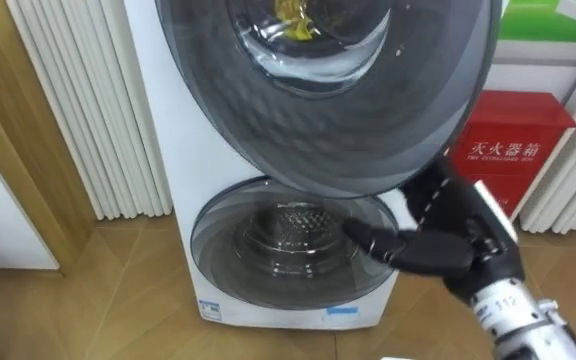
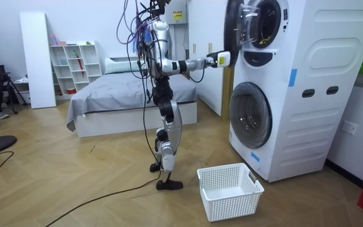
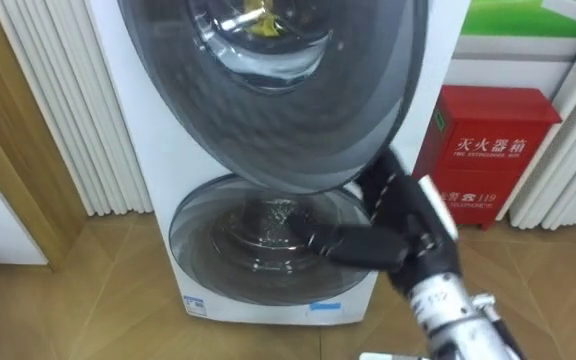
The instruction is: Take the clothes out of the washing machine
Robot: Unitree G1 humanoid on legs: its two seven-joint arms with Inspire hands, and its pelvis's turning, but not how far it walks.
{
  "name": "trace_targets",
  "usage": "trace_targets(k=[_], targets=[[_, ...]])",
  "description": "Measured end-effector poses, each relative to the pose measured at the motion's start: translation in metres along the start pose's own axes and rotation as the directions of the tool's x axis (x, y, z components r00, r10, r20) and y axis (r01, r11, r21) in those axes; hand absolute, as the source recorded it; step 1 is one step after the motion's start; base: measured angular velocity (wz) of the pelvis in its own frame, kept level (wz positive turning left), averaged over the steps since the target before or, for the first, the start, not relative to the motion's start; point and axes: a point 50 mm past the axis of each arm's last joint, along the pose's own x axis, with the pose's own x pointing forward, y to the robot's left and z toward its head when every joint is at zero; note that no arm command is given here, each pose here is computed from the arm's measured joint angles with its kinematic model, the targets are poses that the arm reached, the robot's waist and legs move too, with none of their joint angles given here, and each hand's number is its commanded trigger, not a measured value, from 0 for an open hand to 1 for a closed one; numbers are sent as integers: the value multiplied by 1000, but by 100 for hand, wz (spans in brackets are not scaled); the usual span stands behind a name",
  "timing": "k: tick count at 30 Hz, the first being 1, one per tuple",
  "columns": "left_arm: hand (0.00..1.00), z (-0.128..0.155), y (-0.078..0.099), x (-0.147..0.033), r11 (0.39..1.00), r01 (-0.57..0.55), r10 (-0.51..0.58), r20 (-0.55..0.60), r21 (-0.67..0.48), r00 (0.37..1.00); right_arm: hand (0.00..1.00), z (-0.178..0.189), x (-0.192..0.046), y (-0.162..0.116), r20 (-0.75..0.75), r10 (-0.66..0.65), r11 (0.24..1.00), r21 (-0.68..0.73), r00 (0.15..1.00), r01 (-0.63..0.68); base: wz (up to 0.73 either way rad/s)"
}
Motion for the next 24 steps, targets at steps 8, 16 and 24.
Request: trace_targets(k=[8, 16, 24], targets=[[0, 8, -3, 1, 998, 19, -18, 16, -61, 1000, 0, -6, 3, 26, -4, 147, 989, 25, 989, -147, -1], [0, 12, -4, 1, 1000, 24, -23, 46, -12, 999, 0, -10, 3, 42, -13, 219, 974, 57, 976, -218, 0], [0, 13, -5, 1, 1000, 25, -25, 76, 0, 997, 0, -1, 6, 55, 25, 273, 962, 10, 962, -274, 0]])
